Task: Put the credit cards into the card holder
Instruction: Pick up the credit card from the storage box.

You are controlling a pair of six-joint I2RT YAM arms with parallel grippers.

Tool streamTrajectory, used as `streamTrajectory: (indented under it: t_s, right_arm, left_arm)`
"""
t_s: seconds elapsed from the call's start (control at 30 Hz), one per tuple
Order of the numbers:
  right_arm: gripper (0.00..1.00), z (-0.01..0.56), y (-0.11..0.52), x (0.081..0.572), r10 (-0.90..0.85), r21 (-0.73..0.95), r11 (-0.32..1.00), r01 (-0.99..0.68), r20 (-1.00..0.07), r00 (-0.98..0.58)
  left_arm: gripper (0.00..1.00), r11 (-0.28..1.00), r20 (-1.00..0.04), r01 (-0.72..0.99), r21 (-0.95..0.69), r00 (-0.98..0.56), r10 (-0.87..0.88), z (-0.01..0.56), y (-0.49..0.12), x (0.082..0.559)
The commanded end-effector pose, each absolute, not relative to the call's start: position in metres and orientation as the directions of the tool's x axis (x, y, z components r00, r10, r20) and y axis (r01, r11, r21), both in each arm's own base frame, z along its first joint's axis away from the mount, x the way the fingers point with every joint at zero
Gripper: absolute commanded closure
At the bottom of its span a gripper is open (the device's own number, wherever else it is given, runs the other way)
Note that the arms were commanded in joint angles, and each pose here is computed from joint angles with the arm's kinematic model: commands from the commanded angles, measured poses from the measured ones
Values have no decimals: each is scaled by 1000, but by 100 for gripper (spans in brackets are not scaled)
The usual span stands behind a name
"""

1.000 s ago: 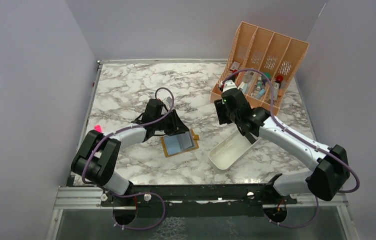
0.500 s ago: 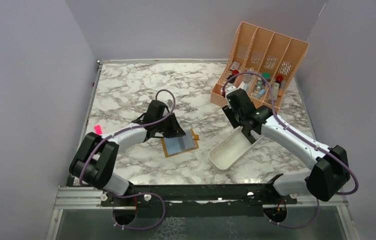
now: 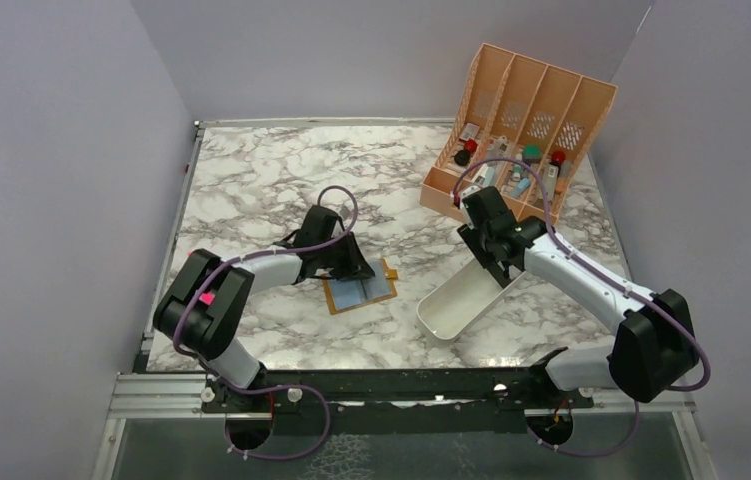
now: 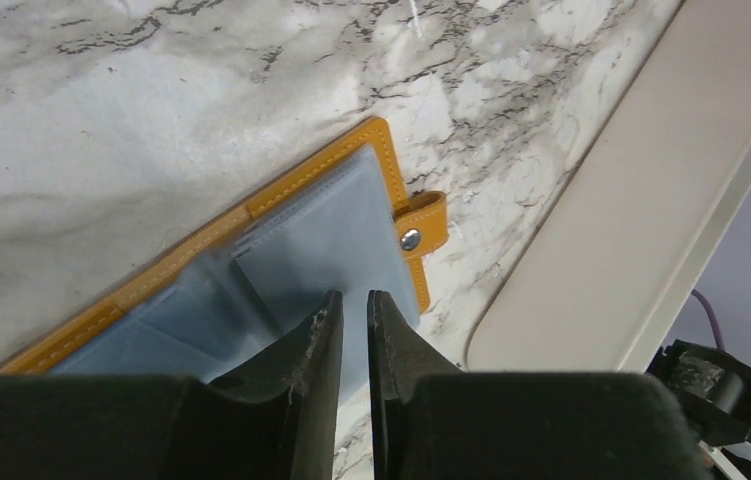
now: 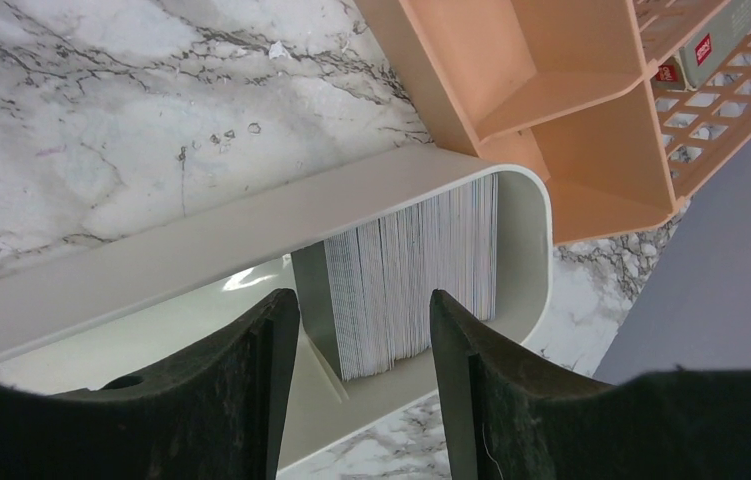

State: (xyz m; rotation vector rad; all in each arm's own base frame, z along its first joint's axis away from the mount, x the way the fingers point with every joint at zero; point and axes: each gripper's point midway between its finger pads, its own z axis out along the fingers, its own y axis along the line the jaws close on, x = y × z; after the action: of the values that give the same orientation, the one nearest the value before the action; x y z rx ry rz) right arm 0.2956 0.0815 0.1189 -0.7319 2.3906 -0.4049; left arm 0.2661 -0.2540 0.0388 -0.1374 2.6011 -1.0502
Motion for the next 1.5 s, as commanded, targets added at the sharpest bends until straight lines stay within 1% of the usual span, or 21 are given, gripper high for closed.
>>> streamTrajectory:
  t_s: [0.0, 0.1, 0.2, 0.3, 0.4, 0.53, 0.67, 0.83, 0.9, 0.97, 1.23, 1.47]
  right_arm:
    - [44, 109, 74, 291, -613, -463, 776, -428, -399, -681]
    - [43, 107, 75, 290, -617, -460, 774, -435, -393, -682]
    - [43, 101, 73, 288, -631, -462, 761, -456, -364, -685]
    - [43, 93, 69, 281, -652, -464, 740, -487, -321, -687]
    - [43, 93, 70, 275, -660, -444, 737, -510, -314, -682]
    - [43, 89, 69, 272, -675, -445, 724, -527, -303, -673]
    - [43, 75, 59, 272, -687, -483, 699, -527, -248, -683]
    - [44, 69, 55, 280, -688, -523, 685, -506, -239, -685]
    - [47, 68, 51, 283, -687, -553, 675, -488, -230, -689]
    - [52, 68, 47, 285, -682, -574, 670, -471, -225, -695]
    - [68, 85, 49, 291, -659, -584, 695, -419, -284, -697]
    - [77, 97, 49, 293, -646, -585, 709, -393, -315, -695]
  left_arm:
    - [80, 693, -346, 97, -715, -909, -231, 78, -256, 272]
    - [77, 698, -411, 134, -703, -878, -245, 105, -251, 275]
    - [71, 723, -474, 153, -674, -840, -264, 127, -239, 275]
    - [69, 743, -530, 163, -649, -797, -289, 144, -226, 273]
    - [68, 756, -573, 170, -633, -759, -309, 158, -215, 269]
    - [67, 760, -609, 185, -623, -725, -323, 173, -207, 264]
    - [66, 761, -628, 199, -618, -707, -325, 185, -204, 263]
    - [64, 764, -638, 203, -613, -698, -326, 190, -201, 261]
    - [64, 765, -639, 203, -612, -696, -327, 190, -200, 261]
    - [64, 767, -643, 204, -608, -694, -325, 190, -199, 260]
    - [64, 777, -642, 196, -598, -698, -318, 185, -198, 260]
    - [63, 775, -632, 191, -603, -707, -317, 180, -199, 260]
